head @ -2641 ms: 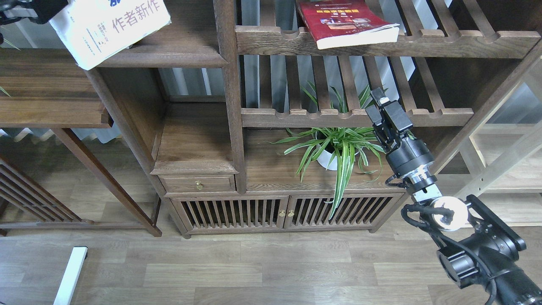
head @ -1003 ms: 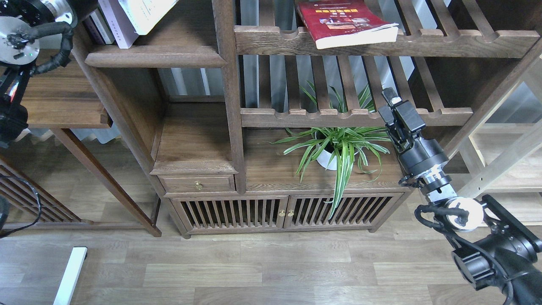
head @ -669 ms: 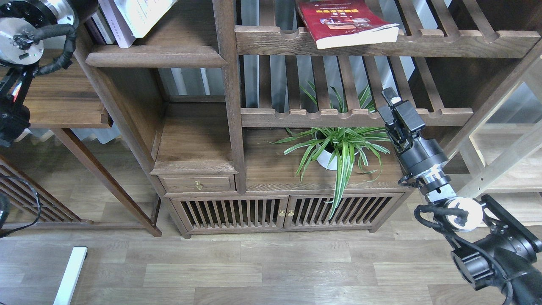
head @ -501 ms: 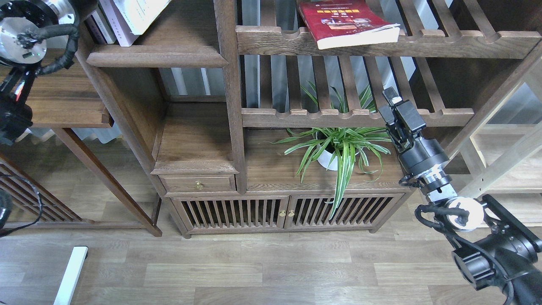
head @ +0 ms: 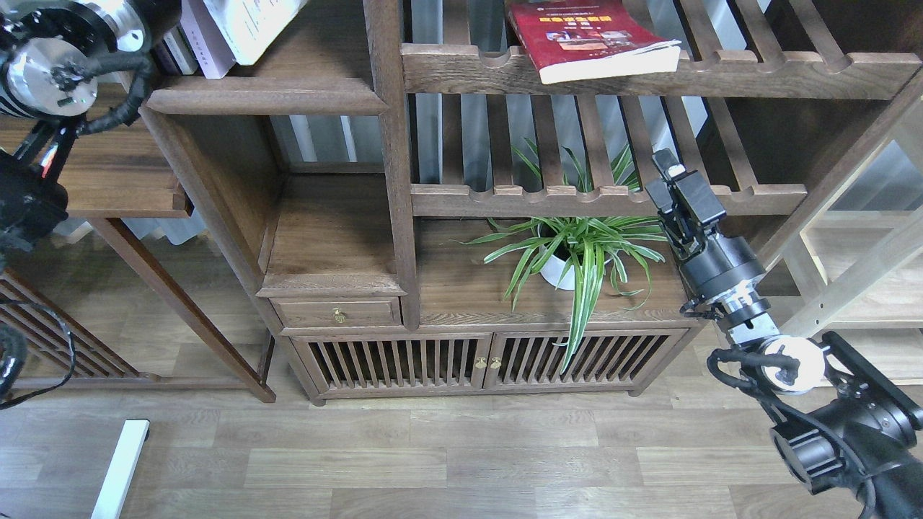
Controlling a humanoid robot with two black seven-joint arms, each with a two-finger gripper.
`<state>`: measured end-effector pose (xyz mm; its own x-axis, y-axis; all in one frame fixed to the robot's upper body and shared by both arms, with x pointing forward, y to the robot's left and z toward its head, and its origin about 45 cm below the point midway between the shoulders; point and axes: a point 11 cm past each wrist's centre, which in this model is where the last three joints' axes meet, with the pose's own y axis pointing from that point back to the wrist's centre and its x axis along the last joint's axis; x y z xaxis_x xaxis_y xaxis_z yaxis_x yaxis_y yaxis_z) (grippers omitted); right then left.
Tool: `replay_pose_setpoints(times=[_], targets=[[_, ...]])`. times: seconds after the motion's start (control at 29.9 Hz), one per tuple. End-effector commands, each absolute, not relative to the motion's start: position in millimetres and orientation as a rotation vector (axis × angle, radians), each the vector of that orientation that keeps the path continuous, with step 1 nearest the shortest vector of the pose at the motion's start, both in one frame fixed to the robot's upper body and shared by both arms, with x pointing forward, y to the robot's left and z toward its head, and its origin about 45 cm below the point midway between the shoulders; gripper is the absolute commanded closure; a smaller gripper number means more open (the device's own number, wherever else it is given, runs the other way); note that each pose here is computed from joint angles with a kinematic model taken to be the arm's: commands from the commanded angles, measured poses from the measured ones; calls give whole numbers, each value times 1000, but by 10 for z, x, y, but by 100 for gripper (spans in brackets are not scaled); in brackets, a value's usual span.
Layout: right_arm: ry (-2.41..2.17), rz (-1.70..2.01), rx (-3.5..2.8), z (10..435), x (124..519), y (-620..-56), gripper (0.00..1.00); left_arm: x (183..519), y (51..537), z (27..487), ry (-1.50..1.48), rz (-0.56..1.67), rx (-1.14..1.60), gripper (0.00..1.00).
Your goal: Organize books on shelf
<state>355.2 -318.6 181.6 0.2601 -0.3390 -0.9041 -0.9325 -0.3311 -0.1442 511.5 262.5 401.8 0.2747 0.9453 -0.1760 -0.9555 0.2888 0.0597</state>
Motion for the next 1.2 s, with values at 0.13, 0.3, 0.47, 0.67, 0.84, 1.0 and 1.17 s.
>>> replay_pose_setpoints(times=[0.13, 0.3, 0.47, 0.67, 0.84, 1.0, 1.17], targets=[[1161, 1052, -1817, 1814, 3548, -3195, 14, 5109, 2651, 3979, 179, 1283, -57, 92], [1170, 1063, -1810, 1768, 3513, -3201, 14, 5105, 2689, 3923, 180, 1295, -52, 92], [1172, 1066, -1809, 1756, 3507, -3203, 14, 5104, 2733, 3893, 184, 1308, -48, 85], [1171, 1067, -1808, 1754, 3507, -3197, 14, 5105, 2749, 3858, 191, 1333, -39, 69], [1171, 1069, -1809, 1751, 3506, -3194, 14, 5107, 2739, 3890, 187, 1337, -43, 63], [1169, 1070, -1812, 1753, 3508, -3187, 14, 5103, 2733, 3921, 179, 1334, -46, 61], [1170, 1073, -1816, 1748, 3505, -3184, 14, 5112, 2691, 4039, 161, 1323, -60, 60]])
